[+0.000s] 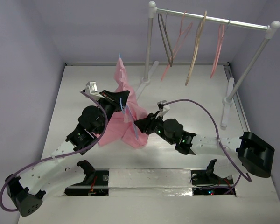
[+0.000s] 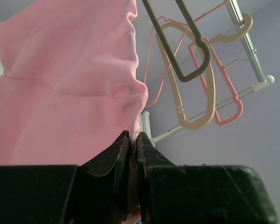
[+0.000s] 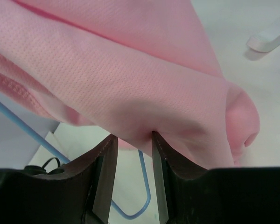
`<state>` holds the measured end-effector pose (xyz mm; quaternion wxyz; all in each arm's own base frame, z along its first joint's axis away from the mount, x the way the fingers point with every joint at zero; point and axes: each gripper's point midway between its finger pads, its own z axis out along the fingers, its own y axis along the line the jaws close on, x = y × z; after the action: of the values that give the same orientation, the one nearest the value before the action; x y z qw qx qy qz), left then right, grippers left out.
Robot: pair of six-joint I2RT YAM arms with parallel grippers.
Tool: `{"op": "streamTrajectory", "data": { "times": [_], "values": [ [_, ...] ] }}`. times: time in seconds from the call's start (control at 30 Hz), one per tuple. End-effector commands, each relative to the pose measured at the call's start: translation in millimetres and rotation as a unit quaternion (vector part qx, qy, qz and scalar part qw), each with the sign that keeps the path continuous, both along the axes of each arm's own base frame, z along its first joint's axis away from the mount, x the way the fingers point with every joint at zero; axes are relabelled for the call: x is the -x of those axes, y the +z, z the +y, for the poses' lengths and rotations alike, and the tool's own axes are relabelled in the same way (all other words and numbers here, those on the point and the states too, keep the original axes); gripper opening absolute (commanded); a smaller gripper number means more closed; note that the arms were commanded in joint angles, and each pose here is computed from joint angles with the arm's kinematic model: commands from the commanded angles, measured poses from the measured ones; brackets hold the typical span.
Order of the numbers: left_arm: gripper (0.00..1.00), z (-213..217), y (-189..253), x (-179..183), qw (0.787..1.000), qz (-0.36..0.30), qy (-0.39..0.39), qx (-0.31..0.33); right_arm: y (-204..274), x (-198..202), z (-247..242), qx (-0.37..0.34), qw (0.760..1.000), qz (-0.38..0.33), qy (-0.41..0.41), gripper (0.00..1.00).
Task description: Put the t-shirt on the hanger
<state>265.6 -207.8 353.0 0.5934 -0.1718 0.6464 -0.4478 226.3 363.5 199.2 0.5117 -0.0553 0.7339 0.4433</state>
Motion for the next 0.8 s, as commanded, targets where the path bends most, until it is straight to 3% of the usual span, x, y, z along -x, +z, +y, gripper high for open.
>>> {"op": "streamTrajectory", "data": {
  "times": [0.0,0.23,0.4,0.57,0.63,0.77],
  "values": [
    [0.0,4.5,34.2,6.9,0.998,-0.037,-0.006,0.041,40.9,-11.9,-0.4,-0.07,0.997,-0.015,-0.043,0.41],
    [0.0,6.0,36.6,4.9,0.999,-0.04,0.001,0.028,36.5,-13.8,-34.2,-0.037,0.994,-0.01,-0.099,0.49],
    [0.0,3.5,41.2,1.5,0.999,-0.035,0.002,0.011,40.9,-10.4,-51.1,0.026,0.993,-0.011,-0.115,0.55],
    [0.0,3.2,34.6,-4.3,1.0,-0.023,0.013,-0.001,61.7,25.8,-8.2,0.019,1.0,-0.018,-0.008,0.14],
    [0.0,3.4,36.0,-4.2,1.0,-0.025,0.013,0.005,71.2,29.2,7.3,0.018,1.0,-0.021,-0.001,0.01],
    [0.0,3.2,35.1,-3.0,1.0,-0.022,0.01,0.002,59.3,25.3,26.3,0.025,1.0,-0.015,-0.002,0.0]
  ]
}}
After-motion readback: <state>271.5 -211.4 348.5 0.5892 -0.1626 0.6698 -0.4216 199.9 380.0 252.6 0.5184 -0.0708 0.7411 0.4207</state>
